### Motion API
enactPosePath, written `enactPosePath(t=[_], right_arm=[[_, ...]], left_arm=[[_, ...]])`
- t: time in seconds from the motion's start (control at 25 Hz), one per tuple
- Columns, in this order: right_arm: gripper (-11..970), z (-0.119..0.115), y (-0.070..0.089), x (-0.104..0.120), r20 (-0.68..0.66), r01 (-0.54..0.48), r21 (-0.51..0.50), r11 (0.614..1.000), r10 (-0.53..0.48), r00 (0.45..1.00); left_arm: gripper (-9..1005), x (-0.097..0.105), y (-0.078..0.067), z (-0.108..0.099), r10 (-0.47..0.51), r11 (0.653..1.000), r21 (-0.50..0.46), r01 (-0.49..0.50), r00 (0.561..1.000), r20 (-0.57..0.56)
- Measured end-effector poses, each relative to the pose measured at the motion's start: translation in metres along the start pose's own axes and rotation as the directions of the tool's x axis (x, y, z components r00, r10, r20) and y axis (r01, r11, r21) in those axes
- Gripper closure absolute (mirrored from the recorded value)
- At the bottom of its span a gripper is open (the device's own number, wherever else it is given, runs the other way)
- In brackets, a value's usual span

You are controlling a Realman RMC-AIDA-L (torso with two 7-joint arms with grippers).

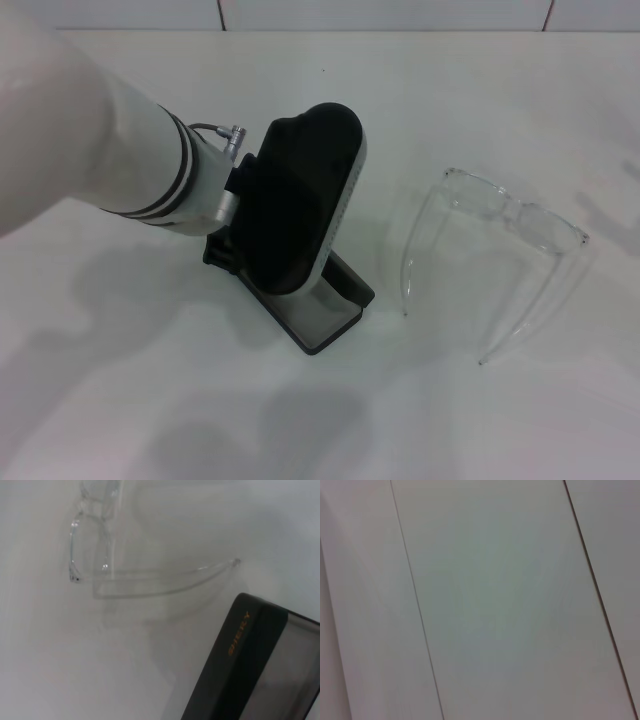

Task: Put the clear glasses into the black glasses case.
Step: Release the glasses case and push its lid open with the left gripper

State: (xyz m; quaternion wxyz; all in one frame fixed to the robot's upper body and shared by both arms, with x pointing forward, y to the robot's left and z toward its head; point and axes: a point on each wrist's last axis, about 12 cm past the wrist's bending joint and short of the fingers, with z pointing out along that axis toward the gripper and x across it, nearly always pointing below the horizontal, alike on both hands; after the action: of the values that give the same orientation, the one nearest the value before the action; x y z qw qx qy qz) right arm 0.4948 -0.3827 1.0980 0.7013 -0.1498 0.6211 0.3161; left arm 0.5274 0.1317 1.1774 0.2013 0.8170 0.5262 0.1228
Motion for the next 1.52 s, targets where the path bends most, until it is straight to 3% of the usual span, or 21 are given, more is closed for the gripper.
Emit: enactPosePath(t=[0.84,1.52], right_arm=[[91,-0.004,0.002,-0.01,0.077,-0.021,-0.018,1.0,0.022,0.997],[90,-0.016,0.005,-0.01,0.106,-0.031,-0.002,1.0,0.031,0.994]], left_arm=[[486,-0.016,0.0,-0.004,0.115,0.993,-0.011,-0.115,0.993,0.002],[501,-0.018,0.001,0.007,0.153,0.988,-0.002,-0.153,0.988,-0.005]])
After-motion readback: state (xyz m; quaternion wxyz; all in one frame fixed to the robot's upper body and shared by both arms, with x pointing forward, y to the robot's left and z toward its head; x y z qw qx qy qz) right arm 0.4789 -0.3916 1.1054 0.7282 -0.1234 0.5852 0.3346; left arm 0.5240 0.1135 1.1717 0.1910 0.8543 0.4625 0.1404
